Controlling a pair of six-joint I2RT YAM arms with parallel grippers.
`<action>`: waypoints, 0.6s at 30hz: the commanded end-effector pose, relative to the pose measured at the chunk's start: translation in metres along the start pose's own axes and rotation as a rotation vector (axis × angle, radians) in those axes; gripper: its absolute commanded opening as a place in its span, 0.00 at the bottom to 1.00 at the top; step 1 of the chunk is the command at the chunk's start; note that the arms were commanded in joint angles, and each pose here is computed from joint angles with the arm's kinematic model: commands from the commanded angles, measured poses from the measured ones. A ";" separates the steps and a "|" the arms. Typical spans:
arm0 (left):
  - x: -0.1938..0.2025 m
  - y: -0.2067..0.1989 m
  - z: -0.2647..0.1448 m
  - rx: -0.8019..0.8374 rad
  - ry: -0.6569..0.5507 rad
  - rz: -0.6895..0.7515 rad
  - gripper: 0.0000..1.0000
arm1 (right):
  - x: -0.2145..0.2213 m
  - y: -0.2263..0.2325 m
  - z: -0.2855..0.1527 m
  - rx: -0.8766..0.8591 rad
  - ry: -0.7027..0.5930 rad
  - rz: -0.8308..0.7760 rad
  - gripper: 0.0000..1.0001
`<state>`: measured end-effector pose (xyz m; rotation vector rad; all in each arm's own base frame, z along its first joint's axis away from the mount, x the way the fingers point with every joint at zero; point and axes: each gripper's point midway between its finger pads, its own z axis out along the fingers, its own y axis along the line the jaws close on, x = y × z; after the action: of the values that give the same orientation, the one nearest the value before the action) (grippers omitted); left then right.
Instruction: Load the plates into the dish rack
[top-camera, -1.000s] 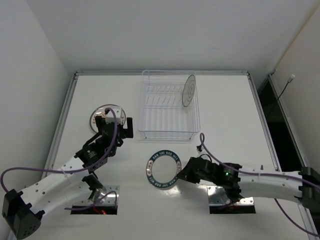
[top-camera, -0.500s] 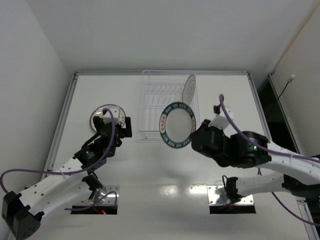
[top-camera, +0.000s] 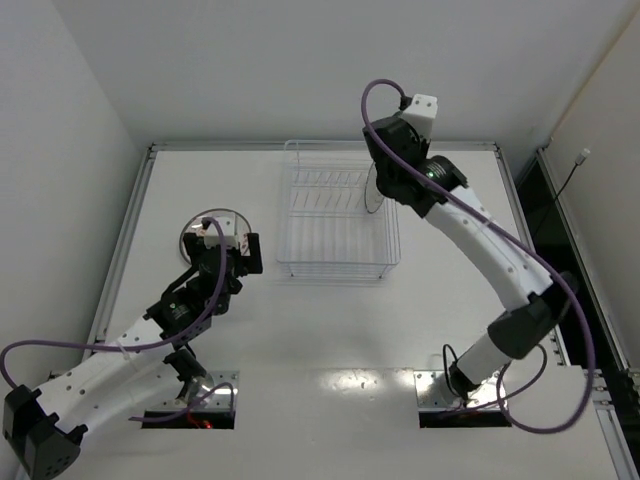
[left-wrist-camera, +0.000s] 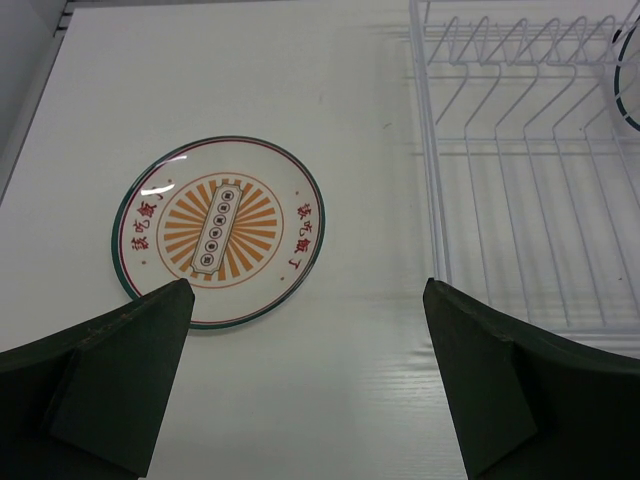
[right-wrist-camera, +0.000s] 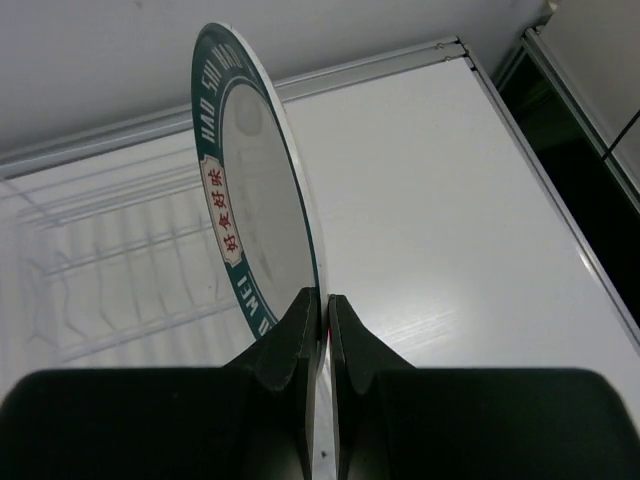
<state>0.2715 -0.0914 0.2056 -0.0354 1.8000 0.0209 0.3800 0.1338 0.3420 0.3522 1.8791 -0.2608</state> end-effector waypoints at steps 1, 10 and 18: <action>-0.019 0.001 -0.004 -0.008 -0.062 -0.059 1.00 | -0.025 0.034 0.040 -0.106 -0.060 -0.010 0.00; -0.015 0.002 -0.004 -0.010 -0.055 -0.044 1.00 | 0.020 0.064 0.116 -0.076 0.048 -0.118 0.00; -0.017 0.000 -0.004 0.001 -0.060 -0.050 1.00 | 0.086 0.052 0.146 0.025 0.142 -0.238 0.00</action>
<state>0.2705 -0.0878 0.2103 -0.0536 1.7836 0.0230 0.4940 0.1479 0.2040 0.1362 2.1156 -0.3963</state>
